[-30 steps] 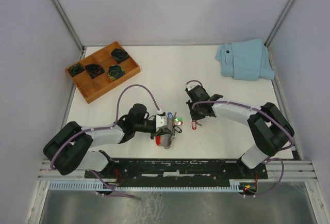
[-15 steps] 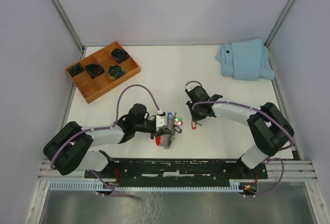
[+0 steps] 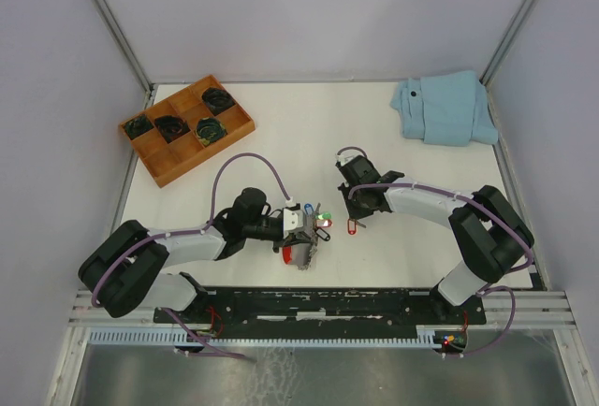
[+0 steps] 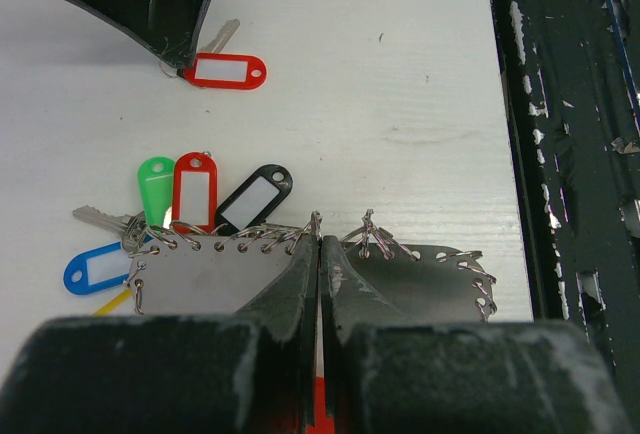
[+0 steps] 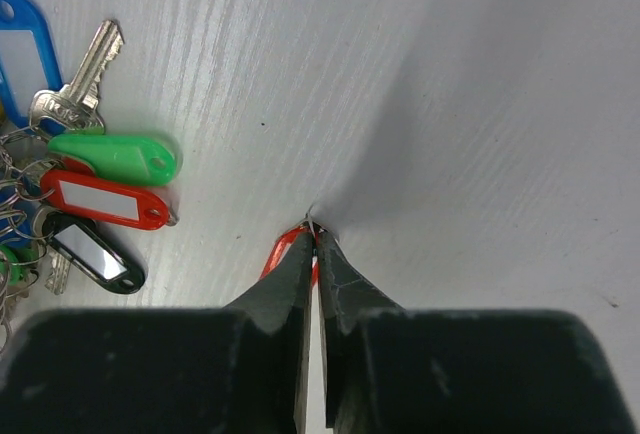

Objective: Put the keys on the keyring

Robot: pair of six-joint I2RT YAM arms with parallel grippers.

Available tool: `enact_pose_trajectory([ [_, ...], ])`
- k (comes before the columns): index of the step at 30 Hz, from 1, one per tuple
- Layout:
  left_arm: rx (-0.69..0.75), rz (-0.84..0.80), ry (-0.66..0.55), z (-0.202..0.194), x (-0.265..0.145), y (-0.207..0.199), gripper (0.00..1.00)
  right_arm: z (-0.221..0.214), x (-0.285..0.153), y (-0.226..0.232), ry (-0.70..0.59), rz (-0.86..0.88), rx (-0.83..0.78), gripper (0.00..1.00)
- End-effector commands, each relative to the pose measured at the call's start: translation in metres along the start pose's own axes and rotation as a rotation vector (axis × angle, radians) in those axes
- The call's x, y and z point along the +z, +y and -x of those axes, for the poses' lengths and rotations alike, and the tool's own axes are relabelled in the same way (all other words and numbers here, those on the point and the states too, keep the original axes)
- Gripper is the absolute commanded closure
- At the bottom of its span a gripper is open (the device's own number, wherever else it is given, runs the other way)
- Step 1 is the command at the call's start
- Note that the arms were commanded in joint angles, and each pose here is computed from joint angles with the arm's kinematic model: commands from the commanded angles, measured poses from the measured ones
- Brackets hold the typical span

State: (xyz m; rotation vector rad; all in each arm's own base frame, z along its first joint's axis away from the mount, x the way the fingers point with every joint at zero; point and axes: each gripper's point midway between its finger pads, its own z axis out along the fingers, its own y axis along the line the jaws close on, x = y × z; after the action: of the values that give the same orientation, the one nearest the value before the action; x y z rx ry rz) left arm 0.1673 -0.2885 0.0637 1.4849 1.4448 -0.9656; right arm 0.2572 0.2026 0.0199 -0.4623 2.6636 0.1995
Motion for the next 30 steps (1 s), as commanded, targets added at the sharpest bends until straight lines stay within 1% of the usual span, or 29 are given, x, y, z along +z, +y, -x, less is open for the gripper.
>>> enact_pose_trajectory([
  [1,0.026,0.000,-0.062,0.024,0.002,0.007,0.97,0.011,-0.003,0.001,-0.037,0.004,-0.009,0.90],
  [6,0.026,0.002,-0.061,0.023,0.002,0.007,0.97,0.008,-0.003,0.000,-0.033,0.007,-0.037,0.99],
  [12,0.030,0.011,-0.062,0.023,0.001,0.008,0.97,0.015,-0.016,0.011,-0.079,0.097,-0.162,0.99],
  [17,0.035,0.018,-0.066,0.025,0.001,0.009,0.97,0.026,-0.039,0.030,-0.187,0.236,-0.262,0.99],
  [24,0.040,0.024,-0.073,0.025,0.000,0.010,0.97,0.039,-0.070,0.032,-0.312,0.270,-0.348,0.99],
  [26,0.041,0.027,-0.074,0.025,0.000,0.010,0.97,0.039,-0.079,0.039,-0.368,0.323,-0.397,0.98],
  [29,0.041,0.026,-0.075,0.025,0.000,0.010,0.97,0.034,-0.092,0.050,-0.456,0.410,-0.451,0.99],
  [30,0.042,0.028,-0.075,0.025,0.000,0.010,0.97,0.029,-0.096,0.055,-0.465,0.450,-0.485,0.99],
])
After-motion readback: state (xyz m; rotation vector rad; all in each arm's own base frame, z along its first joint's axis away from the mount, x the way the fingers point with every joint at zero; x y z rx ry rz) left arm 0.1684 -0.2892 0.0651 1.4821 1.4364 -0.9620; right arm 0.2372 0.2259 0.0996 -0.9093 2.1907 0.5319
